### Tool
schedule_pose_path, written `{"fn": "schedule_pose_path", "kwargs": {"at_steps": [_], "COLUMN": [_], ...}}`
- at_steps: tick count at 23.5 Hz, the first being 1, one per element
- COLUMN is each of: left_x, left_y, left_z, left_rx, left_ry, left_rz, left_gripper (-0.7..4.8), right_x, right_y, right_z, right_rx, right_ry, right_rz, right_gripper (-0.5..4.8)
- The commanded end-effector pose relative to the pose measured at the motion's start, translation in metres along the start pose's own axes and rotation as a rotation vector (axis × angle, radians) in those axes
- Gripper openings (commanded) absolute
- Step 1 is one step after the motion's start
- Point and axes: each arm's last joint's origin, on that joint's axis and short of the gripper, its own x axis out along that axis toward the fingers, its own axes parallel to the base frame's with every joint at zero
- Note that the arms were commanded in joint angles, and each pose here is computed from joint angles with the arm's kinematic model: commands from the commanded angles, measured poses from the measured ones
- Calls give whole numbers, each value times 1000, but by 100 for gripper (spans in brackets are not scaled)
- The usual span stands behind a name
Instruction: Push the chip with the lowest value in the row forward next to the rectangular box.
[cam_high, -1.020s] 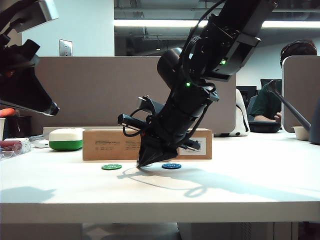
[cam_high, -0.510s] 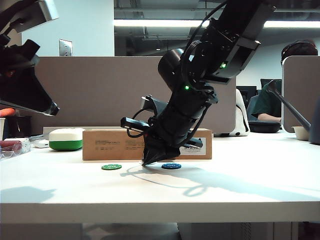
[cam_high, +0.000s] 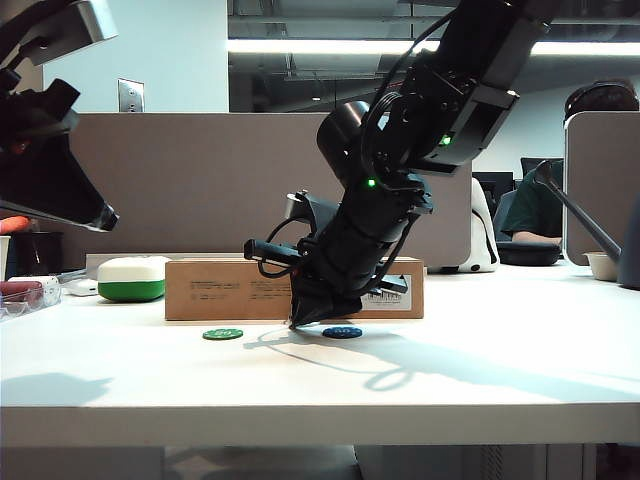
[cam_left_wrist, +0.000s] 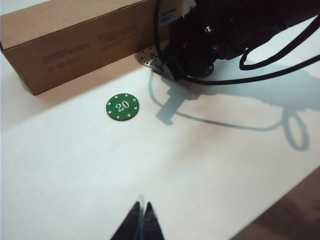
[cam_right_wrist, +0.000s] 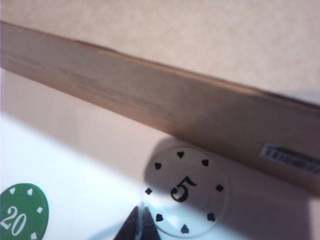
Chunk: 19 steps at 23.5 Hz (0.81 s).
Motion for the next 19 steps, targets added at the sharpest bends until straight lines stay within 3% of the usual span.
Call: {"fn": "schedule_pose_path", "kwargs": {"at_steps": [1, 12, 19], "left_x": [0, 0, 0], "left_y": [0, 0, 0], "left_z": [2, 2, 2], "left_rx": [3, 3, 3], "left_ry": [-12, -12, -12], "left_rz": [-2, -2, -2], "left_gripper": [-5, -5, -5], "right_x": [6, 0, -39], "right_y": [-7, -4, 11], "right_z": [-18, -13, 18], "right_rx": [6, 39, 44], "right_ry": [128, 126, 19], "right_rz": [-61, -11, 27], "right_gripper": [-6, -6, -6]}}
